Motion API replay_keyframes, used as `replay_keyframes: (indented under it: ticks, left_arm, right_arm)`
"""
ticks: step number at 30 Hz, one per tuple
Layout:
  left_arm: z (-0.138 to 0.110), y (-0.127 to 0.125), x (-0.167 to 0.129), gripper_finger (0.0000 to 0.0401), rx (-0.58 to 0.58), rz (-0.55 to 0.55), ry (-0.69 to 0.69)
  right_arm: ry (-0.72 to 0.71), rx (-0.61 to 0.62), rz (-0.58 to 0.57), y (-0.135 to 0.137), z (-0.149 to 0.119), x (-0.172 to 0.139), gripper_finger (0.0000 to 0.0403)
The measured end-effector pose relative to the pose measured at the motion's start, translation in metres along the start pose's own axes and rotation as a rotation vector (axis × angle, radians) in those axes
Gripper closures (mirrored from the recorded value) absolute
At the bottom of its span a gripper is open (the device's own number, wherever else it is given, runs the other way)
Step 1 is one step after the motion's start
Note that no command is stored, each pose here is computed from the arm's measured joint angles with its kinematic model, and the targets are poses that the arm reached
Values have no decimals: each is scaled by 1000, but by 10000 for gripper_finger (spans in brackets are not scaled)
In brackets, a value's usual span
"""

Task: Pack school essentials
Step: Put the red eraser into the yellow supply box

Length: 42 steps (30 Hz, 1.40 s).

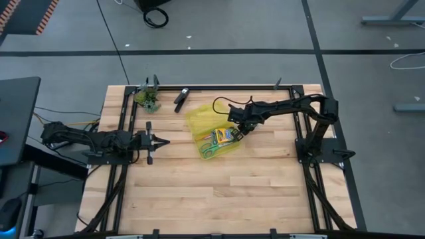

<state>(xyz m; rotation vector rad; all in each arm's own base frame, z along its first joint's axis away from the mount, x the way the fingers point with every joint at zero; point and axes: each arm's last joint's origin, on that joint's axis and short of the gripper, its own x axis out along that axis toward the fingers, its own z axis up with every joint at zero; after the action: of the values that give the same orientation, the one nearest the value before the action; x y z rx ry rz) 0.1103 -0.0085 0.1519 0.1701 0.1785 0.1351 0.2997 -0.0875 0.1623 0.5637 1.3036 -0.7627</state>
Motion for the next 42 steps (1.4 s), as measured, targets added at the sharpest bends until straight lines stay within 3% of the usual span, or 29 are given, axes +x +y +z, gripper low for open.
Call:
replay_keyframes:
  ticks: [10, 24, 32, 42]
  left_arm:
    - [0, 0, 0, 385, 1, 0, 3]
    - [0, 0, 0, 389, 2, 0, 4]
    - [0, 0, 0, 382, 3, -1, 4]
    - [0, 0, 0, 385, 3, -1, 5]
  right_arm:
    - [-21, -23, -49, 7, 8, -23, 326]
    - [-120, -54, -22, 28, 19, -59, 326]
    - [-187, -73, 23, 47, 19, -78, 326]
    - [-330, -170, 174, 86, 6, -90, 326]
